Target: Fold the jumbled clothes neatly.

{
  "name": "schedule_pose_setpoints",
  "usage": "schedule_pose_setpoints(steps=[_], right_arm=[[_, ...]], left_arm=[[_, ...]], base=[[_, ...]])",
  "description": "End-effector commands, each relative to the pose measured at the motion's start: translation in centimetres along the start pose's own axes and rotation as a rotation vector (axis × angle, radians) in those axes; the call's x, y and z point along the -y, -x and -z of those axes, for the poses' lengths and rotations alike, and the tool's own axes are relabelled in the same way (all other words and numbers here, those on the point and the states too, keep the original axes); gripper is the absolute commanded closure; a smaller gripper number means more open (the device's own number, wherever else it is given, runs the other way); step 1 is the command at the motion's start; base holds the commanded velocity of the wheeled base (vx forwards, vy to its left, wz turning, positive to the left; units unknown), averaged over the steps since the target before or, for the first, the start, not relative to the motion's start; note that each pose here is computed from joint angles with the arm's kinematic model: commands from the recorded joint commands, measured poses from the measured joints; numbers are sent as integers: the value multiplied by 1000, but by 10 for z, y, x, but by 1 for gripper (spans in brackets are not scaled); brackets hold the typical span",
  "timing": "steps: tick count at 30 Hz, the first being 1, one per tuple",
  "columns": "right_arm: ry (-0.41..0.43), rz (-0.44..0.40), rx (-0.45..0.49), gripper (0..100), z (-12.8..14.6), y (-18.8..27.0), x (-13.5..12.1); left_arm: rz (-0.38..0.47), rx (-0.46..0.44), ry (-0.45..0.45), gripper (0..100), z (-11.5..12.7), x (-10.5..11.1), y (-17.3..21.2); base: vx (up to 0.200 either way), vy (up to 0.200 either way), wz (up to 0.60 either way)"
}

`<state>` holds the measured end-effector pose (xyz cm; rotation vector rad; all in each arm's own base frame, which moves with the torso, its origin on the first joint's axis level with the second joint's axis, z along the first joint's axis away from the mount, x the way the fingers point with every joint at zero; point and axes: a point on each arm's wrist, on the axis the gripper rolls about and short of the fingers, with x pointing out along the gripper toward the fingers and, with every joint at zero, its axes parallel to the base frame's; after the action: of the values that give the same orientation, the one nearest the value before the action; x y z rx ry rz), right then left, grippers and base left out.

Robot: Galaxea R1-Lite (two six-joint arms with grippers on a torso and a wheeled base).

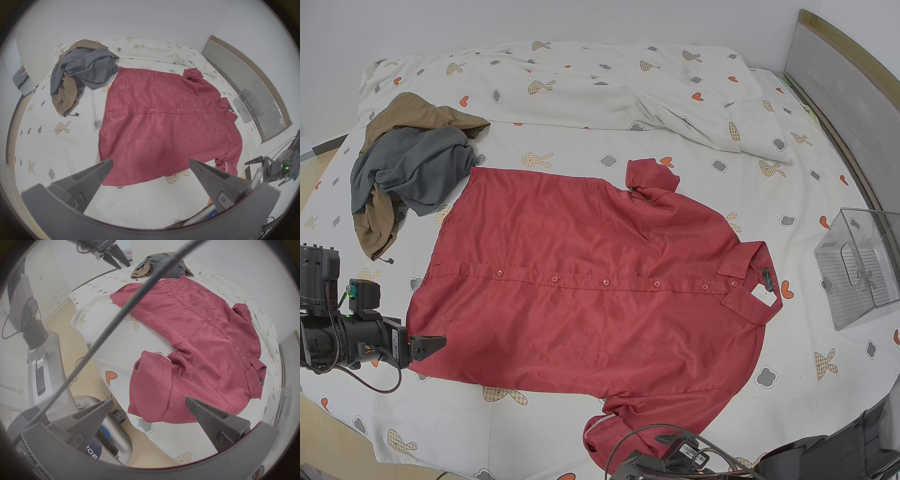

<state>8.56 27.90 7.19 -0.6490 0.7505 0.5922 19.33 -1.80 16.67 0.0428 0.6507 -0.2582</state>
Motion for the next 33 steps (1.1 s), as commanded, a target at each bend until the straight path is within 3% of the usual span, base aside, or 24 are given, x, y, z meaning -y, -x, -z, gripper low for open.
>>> schedule_pose_setpoints(steps=[1,5,7,9,10,18,33], right_arm=[[29,9,-16,0,2,-7,-8],[19,57,0,0,-10,-20,-16],[25,122,8,0,-12,-31,-24],[25,122,8,0,-12,-31,-24],[39,215,6,0,-11,-46,-32],[50,367,36,0,-13,-58,-34],[74,441,72,0,-12,-53,-40]], left_arm=[[-13,-17,-5,0,0,1,-5],[-49,-27,-19,0,1,4,-6],[-52,-24,-20,0,1,5,-6],[-52,-24,-20,0,1,5,-6],[-52,-22,-20,0,1,5,-6],[-52,-22,-22,0,1,5,-6],[-51,-27,-21,0,1,4,-7]], base=[[0,0,0],[0,0,0],[0,0,0],[0,0,0],[0,0,0],[0,0,0],[0,0,0]])
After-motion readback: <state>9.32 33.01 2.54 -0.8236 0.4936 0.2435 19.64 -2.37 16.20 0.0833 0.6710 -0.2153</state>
